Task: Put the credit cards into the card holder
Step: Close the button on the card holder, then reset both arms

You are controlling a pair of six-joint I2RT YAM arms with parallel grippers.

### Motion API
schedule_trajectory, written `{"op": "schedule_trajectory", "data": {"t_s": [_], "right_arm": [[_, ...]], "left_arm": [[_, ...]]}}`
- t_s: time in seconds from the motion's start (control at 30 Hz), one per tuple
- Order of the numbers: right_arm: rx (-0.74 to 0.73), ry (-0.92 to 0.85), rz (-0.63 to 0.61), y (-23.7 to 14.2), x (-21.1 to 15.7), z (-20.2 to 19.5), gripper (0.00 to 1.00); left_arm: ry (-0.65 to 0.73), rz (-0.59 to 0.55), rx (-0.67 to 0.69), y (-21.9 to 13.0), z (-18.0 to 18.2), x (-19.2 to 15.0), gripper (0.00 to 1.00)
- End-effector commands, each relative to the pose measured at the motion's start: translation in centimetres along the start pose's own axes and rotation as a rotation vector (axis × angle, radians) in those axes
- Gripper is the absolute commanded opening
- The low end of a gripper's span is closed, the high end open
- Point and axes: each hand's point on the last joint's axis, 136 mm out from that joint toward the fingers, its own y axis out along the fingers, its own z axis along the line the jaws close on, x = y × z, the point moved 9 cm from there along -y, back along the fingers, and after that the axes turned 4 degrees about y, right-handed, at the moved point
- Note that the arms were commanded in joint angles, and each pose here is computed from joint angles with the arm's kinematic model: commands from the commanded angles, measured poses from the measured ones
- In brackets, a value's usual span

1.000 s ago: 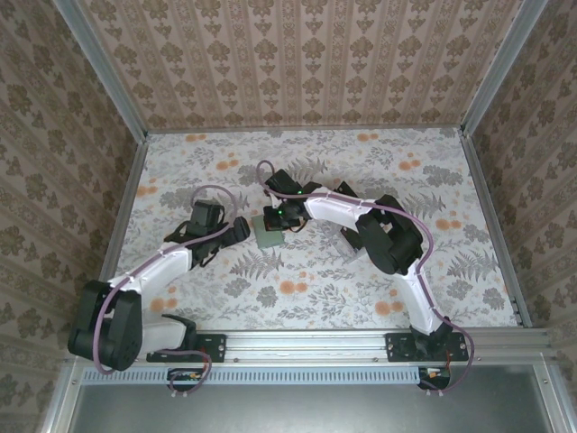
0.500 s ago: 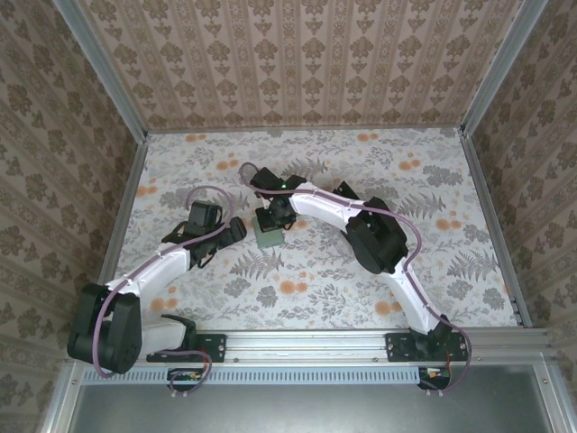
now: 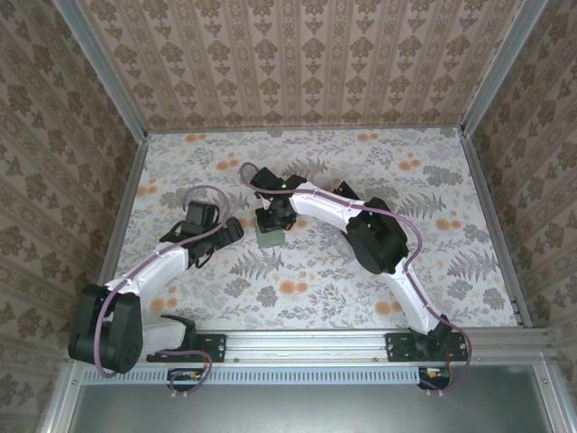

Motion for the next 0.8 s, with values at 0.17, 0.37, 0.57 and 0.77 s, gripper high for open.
{"op": "schedule_trajectory", "data": {"t_s": [0.17,0.37,0.57,0.77], "right_arm": [[0.264,0.05,-0.078,-5.2,3.1,2.7,0.44],[0.395,0.071,-0.249,-12.9,4.8,2.0,0.55],[0.334,0.118,-0.423,-18.9,3.2,-3.6,0.74],[0.197,0.228,-0.542,-22.9,0.2,-12.1,0.79]], "left_arm": [[-0.004,-0.054,0.031,-2.3,0.0,2.3,1.0],[0.012,-0.07,0.042,-3.3,0.0,3.4,1.0],[0.086,-0.113,0.063,-4.4,-0.1,5.8,1.0],[0.127,-0.249,0.154,-6.0,0.6,9.7,1.0]]}}
